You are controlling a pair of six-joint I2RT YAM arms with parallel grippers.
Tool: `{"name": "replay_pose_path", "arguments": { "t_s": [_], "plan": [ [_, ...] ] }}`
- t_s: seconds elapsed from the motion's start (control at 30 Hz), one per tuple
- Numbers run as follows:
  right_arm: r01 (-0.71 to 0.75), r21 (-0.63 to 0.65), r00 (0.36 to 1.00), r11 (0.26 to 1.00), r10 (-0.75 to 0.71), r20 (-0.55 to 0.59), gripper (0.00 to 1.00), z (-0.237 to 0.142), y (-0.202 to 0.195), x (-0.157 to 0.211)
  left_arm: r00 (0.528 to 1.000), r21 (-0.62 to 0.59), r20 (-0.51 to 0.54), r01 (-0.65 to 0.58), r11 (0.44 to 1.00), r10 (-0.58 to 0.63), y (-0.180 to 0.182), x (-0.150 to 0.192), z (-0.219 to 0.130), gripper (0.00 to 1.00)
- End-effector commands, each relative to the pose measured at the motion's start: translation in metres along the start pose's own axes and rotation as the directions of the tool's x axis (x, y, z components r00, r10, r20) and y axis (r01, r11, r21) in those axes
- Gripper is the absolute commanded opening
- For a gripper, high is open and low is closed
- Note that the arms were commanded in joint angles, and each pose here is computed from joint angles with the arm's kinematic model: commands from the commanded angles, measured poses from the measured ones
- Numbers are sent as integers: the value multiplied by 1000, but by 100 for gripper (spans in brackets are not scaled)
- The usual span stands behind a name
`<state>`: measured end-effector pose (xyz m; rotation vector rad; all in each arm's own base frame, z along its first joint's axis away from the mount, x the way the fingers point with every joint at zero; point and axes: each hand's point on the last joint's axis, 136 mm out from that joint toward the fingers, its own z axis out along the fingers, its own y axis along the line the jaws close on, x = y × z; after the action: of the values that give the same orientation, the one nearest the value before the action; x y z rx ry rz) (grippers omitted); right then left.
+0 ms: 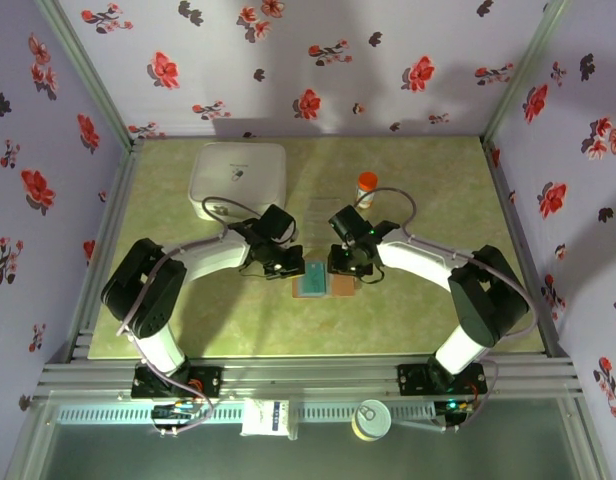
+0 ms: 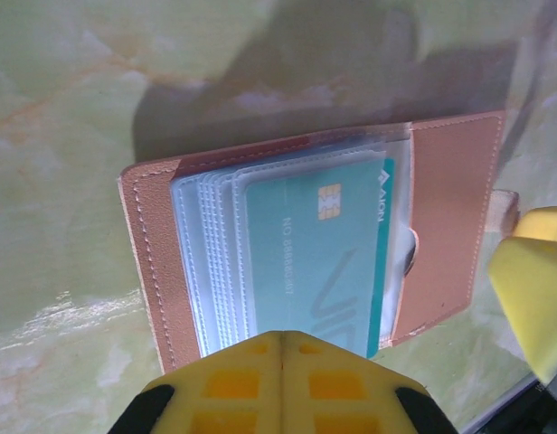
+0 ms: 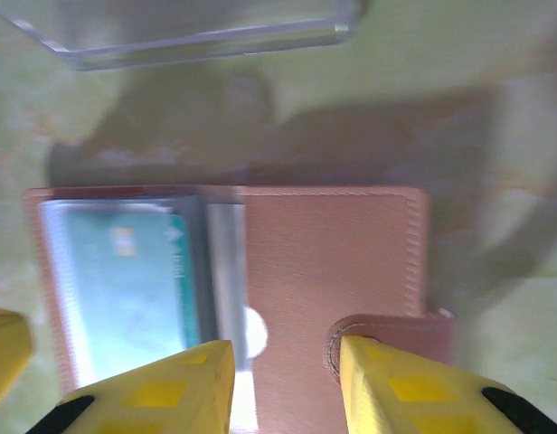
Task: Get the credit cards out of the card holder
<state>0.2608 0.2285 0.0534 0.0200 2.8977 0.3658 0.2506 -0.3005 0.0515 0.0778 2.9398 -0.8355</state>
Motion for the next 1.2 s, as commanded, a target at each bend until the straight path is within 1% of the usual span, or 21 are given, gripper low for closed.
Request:
{"name": "replay_pose_path", "arguments": {
  "t_s": [0.0,0.13,0.23,0.37,0.47,0.57,0.7,0.8,0.87,0.93,1.03,1.17],
  "plan": [
    [14,210,999,978,-22,32,40,-14,-42,1,1000,-18,1,-13,1000,13,-4,-3,-2,0],
    [31,269,999,963,-37,17,44,-14,-55,6,1000,-23,3,-15,1000,15,-3,-3,-3,0],
    [35,278,999,960,-40,14,42,-12,-57,6,1000,-23,4,-14,1000,14,-3,-4,-3,0],
    [33,292,999,956,-36,7,42,-7,-61,5,1000,-26,4,-16,1000,16,-3,-4,-3,0],
    [27,281,1000,959,-28,-1,41,0,-62,4,1000,-34,1,-16,999,16,-1,-3,-3,0],
    [22,263,1000,965,-18,-20,38,8,-61,5,1000,-33,2,-18,999,18,-2,-3,-4,0],
    [17,245,999,969,-7,-43,37,18,-59,7,1000,-38,4,-20,999,20,-1,-3,-5,0],
    [11,216,999,976,-1,-46,32,23,-54,7,1000,-40,2,-23,999,23,-1,-3,-5,0],
    [5,194,999,981,5,-51,27,25,-50,8,1000,-42,2,-23,999,23,-1,-3,-6,0],
    [2,164,999,986,6,-51,18,26,-45,8,1000,-48,7,-25,999,26,0,-4,-7,0],
    [-12,117,998,993,19,-55,15,27,-37,10,1000,-47,12,-28,998,29,-1,-5,-10,0],
    [-11,73,998,997,15,-57,14,27,-28,10,999,-50,12,-32,998,33,-2,-6,-11,0]
  ]
}}
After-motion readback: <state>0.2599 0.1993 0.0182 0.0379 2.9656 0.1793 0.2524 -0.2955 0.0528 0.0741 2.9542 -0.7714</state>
